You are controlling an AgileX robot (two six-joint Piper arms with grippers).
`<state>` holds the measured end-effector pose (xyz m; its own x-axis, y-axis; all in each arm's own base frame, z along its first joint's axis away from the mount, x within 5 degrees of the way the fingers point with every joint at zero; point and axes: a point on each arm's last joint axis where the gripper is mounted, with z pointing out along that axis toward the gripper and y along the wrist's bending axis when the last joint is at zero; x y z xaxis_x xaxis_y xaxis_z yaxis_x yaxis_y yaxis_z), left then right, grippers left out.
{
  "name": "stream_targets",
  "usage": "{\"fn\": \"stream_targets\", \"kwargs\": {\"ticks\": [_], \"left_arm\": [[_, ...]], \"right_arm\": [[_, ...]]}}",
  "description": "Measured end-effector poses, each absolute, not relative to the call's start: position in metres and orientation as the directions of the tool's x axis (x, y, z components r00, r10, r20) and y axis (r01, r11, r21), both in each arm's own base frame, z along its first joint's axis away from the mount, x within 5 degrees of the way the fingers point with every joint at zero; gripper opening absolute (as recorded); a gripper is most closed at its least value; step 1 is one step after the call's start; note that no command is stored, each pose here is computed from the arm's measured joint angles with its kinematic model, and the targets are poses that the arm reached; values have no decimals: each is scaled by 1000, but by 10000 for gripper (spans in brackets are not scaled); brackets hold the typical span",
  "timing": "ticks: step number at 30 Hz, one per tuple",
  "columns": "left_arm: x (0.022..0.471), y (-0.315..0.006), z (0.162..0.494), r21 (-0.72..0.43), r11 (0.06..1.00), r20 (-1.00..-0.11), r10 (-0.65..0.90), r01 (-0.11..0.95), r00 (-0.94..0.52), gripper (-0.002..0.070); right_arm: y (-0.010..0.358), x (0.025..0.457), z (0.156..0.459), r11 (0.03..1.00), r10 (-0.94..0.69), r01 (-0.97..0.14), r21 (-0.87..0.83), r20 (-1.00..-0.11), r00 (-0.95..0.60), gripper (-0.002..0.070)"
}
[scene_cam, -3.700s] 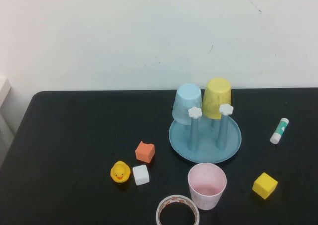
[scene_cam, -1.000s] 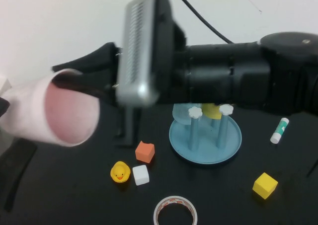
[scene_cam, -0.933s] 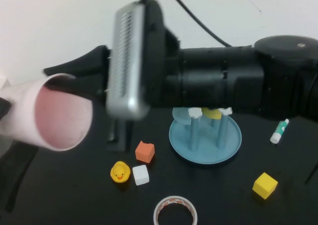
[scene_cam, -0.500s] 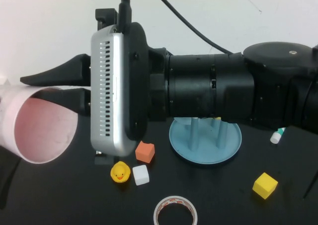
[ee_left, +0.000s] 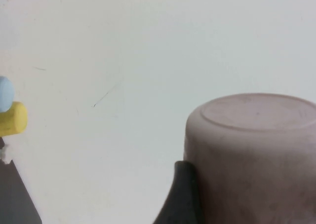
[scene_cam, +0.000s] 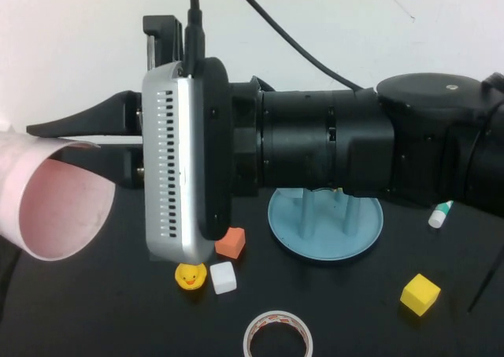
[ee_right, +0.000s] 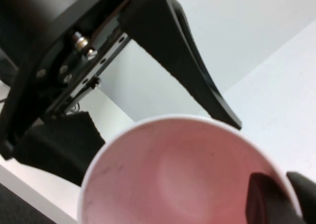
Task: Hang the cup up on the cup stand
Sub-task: Adjust the cup with two arms
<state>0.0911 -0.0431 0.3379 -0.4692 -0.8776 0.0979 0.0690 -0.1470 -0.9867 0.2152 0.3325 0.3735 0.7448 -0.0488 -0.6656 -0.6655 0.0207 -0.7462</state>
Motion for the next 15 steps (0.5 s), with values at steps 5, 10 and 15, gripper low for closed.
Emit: {"fn": "stream_targets", "kwargs": {"ticks": [5, 10, 15], "left_arm": [[90, -46, 338, -990, -112, 54, -863, 86, -502, 633], [93, -50, 336, -993, -99, 47, -849, 70, -526, 685], [95, -50, 335, -994, -88, 40, -849, 66, -526, 617]], "right_arm": [[332, 210, 375, -15, 10, -651, -759, -651, 759, 39], [336, 198, 371, -83, 82, -635, -768, -640, 764, 30], [336, 199, 370, -82, 68, -631, -772, -636, 769, 30]]}}
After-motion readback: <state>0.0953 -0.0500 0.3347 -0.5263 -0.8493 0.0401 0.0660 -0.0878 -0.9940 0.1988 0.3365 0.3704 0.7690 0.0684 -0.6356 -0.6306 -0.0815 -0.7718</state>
